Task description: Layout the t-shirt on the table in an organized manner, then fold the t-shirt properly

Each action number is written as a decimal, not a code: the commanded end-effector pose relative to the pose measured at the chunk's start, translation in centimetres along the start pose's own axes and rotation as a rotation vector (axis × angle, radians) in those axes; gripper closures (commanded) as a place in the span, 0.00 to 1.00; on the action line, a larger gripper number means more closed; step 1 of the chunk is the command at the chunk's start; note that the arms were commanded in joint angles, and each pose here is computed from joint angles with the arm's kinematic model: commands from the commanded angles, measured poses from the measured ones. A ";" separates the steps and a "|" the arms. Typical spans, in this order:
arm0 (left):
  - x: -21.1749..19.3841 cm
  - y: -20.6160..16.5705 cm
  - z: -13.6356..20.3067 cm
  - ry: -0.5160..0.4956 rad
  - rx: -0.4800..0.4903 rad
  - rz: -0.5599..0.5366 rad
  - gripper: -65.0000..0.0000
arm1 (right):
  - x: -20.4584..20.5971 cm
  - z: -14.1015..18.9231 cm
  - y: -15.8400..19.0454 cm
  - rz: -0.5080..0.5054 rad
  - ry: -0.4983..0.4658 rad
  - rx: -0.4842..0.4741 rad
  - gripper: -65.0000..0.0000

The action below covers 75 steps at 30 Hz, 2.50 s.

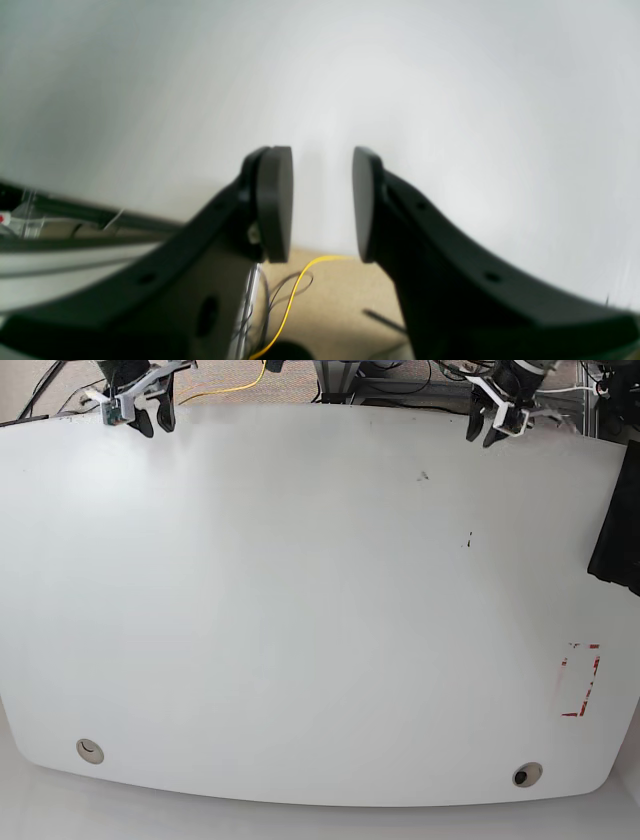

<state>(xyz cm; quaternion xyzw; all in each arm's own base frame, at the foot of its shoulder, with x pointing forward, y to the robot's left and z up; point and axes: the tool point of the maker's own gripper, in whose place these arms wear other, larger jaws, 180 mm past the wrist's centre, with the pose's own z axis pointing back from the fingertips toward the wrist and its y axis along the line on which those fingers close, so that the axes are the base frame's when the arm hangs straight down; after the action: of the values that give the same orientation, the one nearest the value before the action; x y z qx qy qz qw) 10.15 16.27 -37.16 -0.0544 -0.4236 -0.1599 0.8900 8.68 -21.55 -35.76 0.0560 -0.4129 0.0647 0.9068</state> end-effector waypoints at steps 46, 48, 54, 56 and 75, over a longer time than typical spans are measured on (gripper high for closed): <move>-27.6 -8.2 -0.7 0.703 -0.194 0.300 0.79 | -27.7 0.9 4.7 -0.322 0.645 0.107 0.71; -27.9 -7.8 -1.6 0.710 -0.165 0.305 0.79 | -28.2 0.2 4.9 -0.336 0.653 0.111 0.71; -28.1 -7.4 -4.2 0.724 -0.142 0.334 0.79 | -28.3 -2.2 4.8 -0.352 0.626 0.119 0.71; -28.4 -6.8 -4.7 0.738 -0.142 0.341 0.79 | -28.3 -3.1 5.1 -0.356 0.631 0.128 0.71; -28.5 -4.2 -9.3 0.754 0.015 0.372 0.79 | -28.6 -7.7 6.6 -0.373 0.687 0.172 0.70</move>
<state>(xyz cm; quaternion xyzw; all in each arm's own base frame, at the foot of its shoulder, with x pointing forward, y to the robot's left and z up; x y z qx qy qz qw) -1.05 16.53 -65.09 -0.0660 -0.0569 -0.0064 0.9962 -5.24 -15.49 -61.86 0.1862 -0.0657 -0.0518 0.9790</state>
